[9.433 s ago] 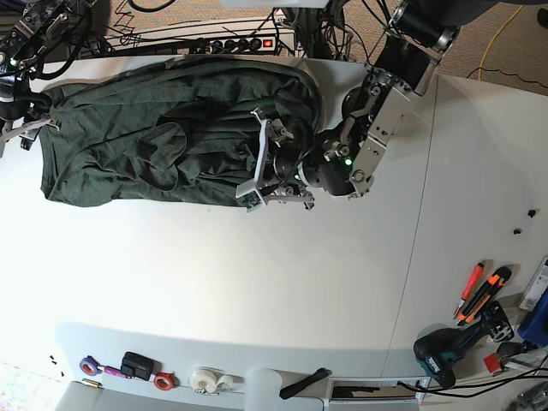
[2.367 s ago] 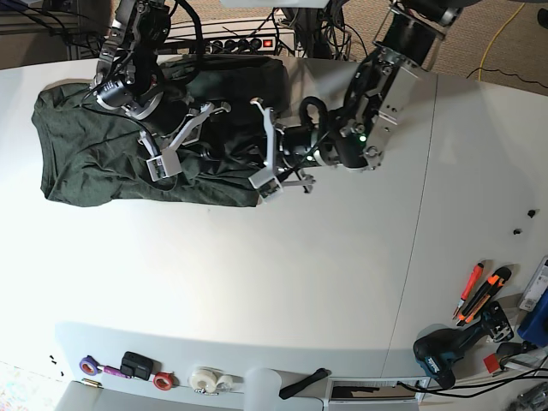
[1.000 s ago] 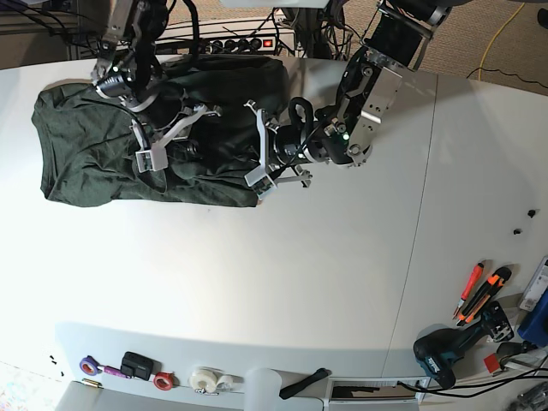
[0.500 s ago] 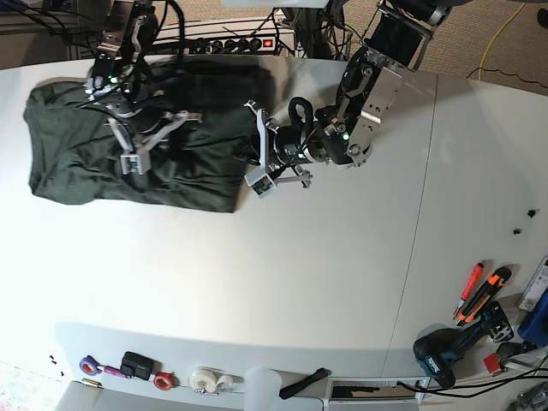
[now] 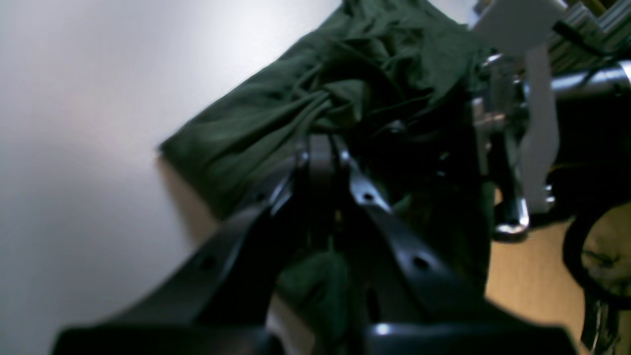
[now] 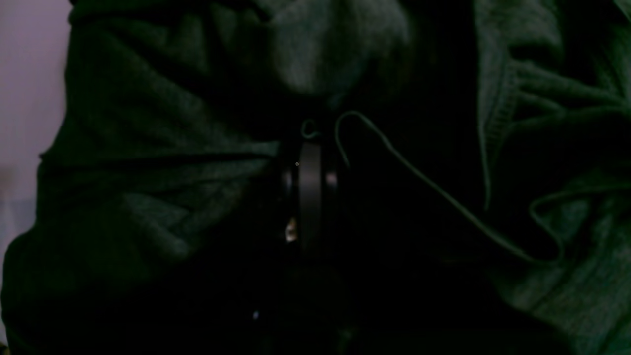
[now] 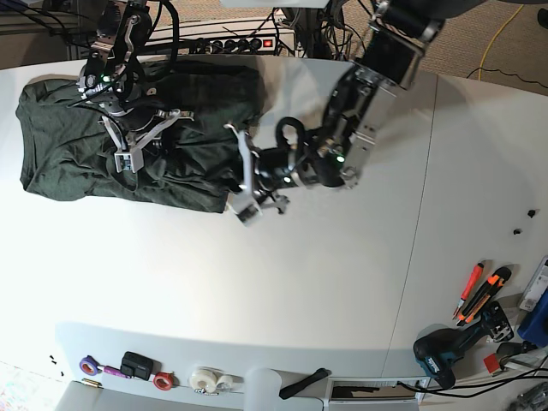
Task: Layout the t-shirt on the table in an organized manner, then fold the t-shirt properly
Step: 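Grasp the shirt end with the right gripper while the left holds, then pull the shirt edges apart with both grippers to flatten the bundle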
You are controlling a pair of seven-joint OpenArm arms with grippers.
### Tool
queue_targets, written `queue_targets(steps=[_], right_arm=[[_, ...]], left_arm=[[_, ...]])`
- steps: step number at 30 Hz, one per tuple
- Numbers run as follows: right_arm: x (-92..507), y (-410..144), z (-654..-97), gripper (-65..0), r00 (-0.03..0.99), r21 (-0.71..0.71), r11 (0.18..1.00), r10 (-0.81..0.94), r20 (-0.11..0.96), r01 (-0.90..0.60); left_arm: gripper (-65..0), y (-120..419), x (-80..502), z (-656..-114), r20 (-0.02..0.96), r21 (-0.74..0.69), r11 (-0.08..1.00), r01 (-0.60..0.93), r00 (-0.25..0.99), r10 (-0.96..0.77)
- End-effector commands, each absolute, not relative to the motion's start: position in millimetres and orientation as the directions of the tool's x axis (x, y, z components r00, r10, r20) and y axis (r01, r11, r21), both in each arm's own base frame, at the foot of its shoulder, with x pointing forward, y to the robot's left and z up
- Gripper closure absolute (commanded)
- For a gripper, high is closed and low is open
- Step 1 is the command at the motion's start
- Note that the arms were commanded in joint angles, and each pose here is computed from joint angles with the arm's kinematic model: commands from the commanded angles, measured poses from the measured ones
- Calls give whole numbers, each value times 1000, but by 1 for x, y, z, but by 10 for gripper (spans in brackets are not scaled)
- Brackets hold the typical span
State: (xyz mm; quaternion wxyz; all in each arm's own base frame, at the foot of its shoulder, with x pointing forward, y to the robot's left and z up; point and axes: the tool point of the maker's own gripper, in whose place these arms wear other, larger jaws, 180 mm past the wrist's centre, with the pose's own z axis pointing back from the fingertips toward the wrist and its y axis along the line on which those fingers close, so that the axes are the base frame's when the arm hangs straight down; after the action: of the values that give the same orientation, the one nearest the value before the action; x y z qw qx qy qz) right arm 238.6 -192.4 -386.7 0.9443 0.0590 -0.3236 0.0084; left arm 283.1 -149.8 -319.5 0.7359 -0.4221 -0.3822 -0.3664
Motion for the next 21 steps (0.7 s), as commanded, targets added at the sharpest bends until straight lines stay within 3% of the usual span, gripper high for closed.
queue_targets(steps=[1, 11, 16, 21], right_arm=[[240, -191, -382, 0, 787, 105, 992, -5, 617, -76], [230, -181, -387, 0, 807, 147, 983, 3, 591, -111], [227, -184, -389, 0, 816, 136, 985, 9, 578, -107], [227, -201, -388, 0, 822, 80, 993, 26, 568, -86]], left_arm=[[0, -160, 291, -300, 898, -330, 360, 873, 408, -166], [0, -173, 312, -355, 805, -434, 391, 812, 544, -237], [0, -151, 328, -389, 752, -357, 530, 769, 574, -325], [0, -136, 335, -400, 735, -306, 584, 752, 577, -357]])
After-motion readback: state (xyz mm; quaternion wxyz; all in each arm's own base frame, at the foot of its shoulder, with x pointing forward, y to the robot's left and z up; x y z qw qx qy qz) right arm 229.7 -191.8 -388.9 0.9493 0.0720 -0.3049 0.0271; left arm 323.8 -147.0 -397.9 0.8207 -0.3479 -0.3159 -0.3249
